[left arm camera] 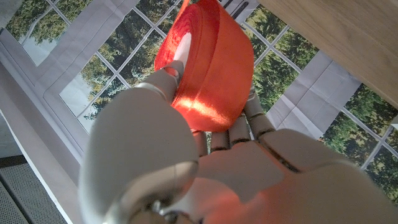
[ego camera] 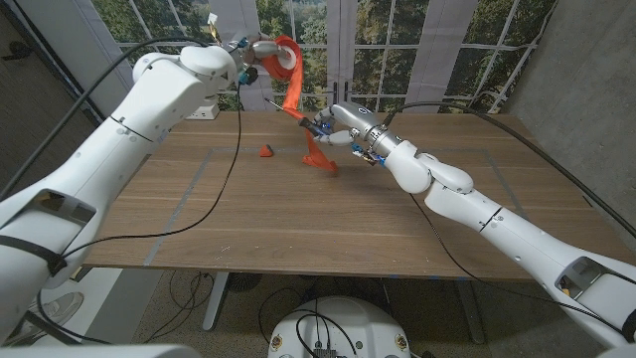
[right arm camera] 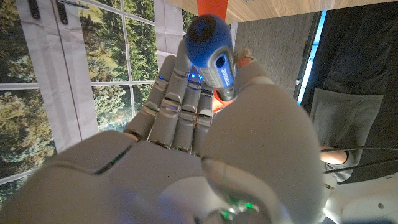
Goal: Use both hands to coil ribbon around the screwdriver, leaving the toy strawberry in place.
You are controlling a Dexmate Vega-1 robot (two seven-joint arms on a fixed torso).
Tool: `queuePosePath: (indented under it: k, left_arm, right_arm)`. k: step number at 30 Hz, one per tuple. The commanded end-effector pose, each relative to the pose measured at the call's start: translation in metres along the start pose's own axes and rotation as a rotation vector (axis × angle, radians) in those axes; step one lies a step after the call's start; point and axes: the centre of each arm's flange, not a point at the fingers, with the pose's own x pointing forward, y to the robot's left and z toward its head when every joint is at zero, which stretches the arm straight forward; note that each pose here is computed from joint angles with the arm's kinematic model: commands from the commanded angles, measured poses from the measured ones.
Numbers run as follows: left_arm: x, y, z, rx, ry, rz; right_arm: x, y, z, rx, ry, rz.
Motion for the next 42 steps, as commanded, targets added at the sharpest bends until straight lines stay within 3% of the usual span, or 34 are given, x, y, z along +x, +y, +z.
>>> queuePosePath:
  k: [1,10,17,25,31,42]
  left_arm:
    - [0.004,-0.009,0.026,0.009,-0.052,-0.052]
    - [-0.017,-0.015,0.032,-0.009,-0.119,-0.083]
    - [-0.035,-0.018,0.039,0.014,-0.154,-0.11]
    - [-0.051,-0.023,0.038,0.037,-0.162,-0.119]
    - [-0.062,-0.027,0.031,0.03,-0.157,-0.126]
    - [-0.075,-0.041,0.024,0.029,-0.176,-0.176]
  right_arm:
    - [0.002,0.006,-0.004,-0.024,0.03,0.02]
    - [0.007,0.015,-0.029,0.008,0.123,0.054]
    - [0.009,0.017,-0.039,0.015,0.165,0.054]
    - [0.007,0.01,-0.053,0.025,0.226,0.017]
    - [0.001,0.0,-0.06,0.004,0.279,-0.063]
    - [-0.005,-0.009,-0.069,0.0,0.317,-0.12]
